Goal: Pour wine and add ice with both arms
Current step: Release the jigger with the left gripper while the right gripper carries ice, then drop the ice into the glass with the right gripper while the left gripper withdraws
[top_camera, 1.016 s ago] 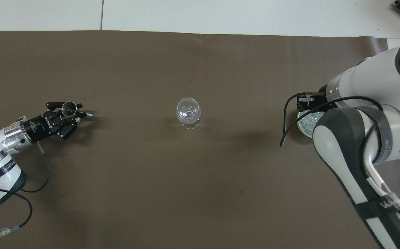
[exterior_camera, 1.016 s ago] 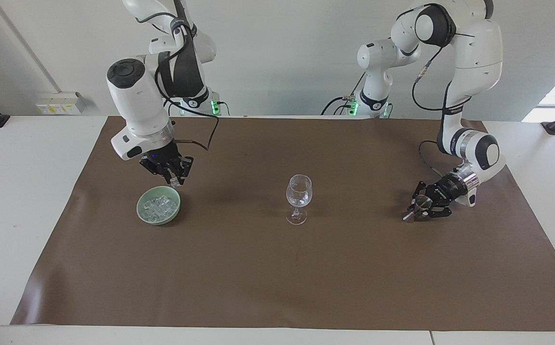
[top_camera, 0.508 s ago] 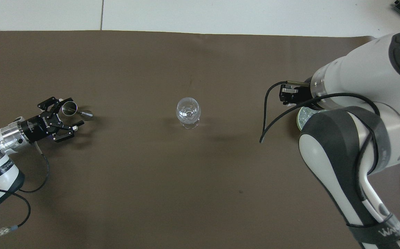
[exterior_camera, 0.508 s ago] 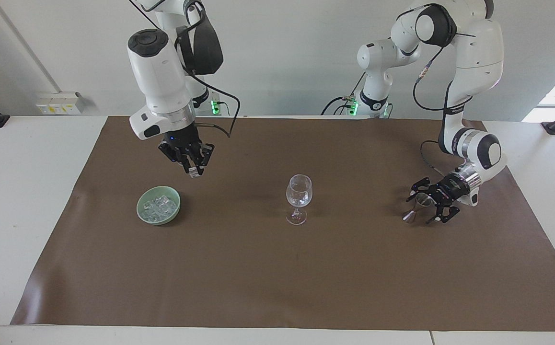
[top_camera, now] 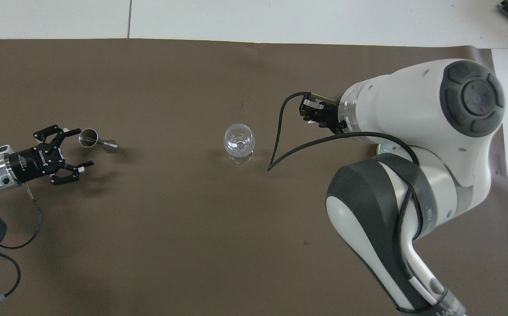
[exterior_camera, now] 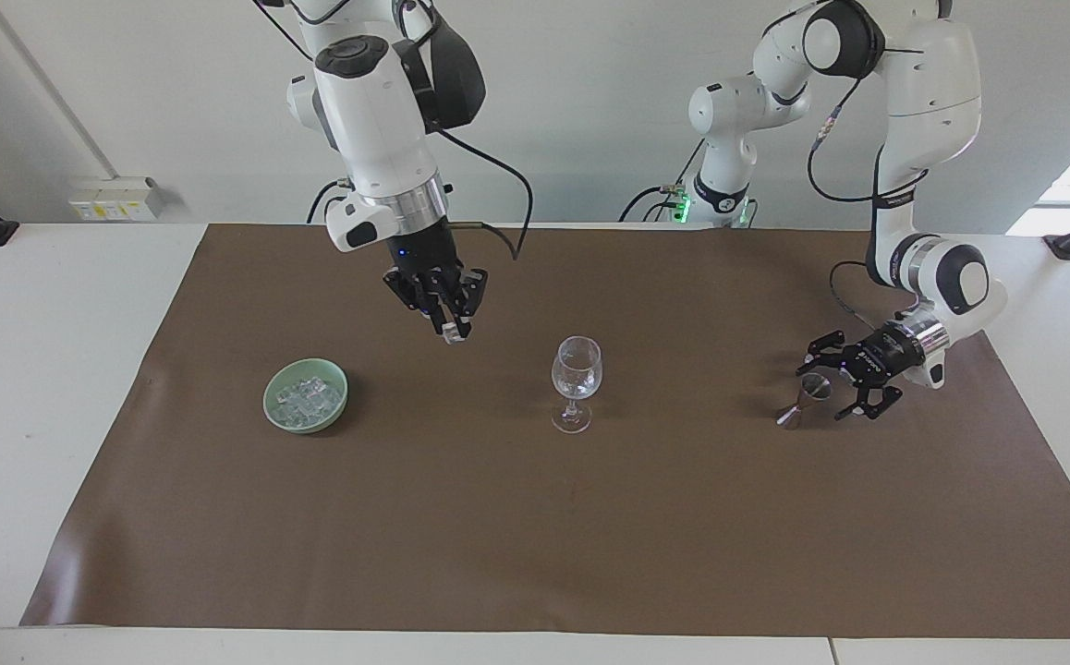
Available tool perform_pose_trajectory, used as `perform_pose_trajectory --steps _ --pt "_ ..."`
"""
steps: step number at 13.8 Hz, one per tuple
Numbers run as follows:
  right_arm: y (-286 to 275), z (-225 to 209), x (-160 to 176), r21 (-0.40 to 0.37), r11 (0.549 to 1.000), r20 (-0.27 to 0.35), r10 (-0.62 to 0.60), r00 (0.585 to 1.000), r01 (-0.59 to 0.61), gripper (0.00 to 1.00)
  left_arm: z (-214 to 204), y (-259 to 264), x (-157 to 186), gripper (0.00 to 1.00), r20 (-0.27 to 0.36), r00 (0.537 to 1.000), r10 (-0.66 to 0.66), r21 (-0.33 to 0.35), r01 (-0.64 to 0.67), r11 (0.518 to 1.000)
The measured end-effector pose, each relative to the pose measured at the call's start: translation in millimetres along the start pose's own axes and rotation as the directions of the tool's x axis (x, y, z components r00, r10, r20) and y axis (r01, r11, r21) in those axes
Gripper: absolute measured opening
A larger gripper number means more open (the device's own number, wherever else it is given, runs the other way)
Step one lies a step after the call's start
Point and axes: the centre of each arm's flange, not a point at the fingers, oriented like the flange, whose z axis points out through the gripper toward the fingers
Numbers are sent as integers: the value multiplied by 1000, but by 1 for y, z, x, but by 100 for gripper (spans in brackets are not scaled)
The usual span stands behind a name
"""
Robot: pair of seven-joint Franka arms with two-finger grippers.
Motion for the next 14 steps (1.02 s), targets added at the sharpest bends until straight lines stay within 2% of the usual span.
perform_pose_trajectory --steps 3,7,10,14 --pt "-39 10 -25 87 993 -21 78 997 -76 34 -14 12 -22 100 -74 993 94 76 -88 993" --pt "-71 30 -54 133 984 -10 122 992 -120 34 -36 32 -49 100 -186 950 251 211 -211 955" --pt "-76 43 -60 124 985 4 118 993 -118 34 -49 48 -75 100 -240 877 415 321 -332 887" --pt "-85 63 -70 128 987 8 99 995 -99 34 -54 60 -122 100 -265 738 620 476 -459 750"
